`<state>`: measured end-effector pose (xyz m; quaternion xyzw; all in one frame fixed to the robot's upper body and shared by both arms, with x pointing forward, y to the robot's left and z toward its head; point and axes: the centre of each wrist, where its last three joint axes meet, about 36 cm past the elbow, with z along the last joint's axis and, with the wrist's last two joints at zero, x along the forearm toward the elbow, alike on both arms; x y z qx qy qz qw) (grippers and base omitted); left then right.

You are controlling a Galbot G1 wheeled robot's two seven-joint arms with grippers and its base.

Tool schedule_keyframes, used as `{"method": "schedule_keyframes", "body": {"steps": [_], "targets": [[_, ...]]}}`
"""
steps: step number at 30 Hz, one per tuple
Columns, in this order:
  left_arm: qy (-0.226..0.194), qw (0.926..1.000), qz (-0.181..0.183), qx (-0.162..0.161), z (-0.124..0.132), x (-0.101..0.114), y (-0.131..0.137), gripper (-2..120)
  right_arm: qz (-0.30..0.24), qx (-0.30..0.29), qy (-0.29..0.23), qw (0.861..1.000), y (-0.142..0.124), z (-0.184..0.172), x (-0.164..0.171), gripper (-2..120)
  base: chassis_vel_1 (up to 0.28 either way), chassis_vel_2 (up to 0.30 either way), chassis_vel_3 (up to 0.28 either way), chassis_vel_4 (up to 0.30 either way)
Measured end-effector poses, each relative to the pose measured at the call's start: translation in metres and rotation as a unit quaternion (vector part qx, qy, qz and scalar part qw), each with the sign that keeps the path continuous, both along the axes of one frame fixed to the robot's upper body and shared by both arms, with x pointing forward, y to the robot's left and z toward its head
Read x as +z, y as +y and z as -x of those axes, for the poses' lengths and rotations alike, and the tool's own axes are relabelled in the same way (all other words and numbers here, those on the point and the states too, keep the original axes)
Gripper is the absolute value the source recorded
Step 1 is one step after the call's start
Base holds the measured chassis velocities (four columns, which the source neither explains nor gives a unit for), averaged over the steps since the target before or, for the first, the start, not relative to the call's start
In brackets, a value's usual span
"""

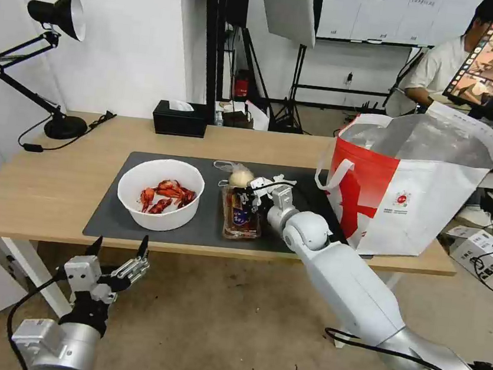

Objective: Pick up the trash from the table and place it into the takeout bag.

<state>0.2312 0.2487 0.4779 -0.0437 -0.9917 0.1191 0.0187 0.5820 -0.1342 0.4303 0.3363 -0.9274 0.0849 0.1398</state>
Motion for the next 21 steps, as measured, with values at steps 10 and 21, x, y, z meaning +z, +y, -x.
{"method": "schedule_keyframes", "body": {"steps": [10, 21], "targets": [[0.011, 0.9909, 0.080, -0.108, -0.014, 0.015, -0.003, 100, -0.009, -0.005, -0.010, 1.000, -0.007, 0.010, 0.009, 0, 0.000, 0.000, 0.000, 0.000], [0.031, 0.9751, 0.146, -0.165, -0.045, 0.006, -0.001, 100, -0.014, 0.009, -0.015, 1.000, 0.003, 0.006, 0.018, 0, 0.000, 0.000, 0.000, 0.000]]}}
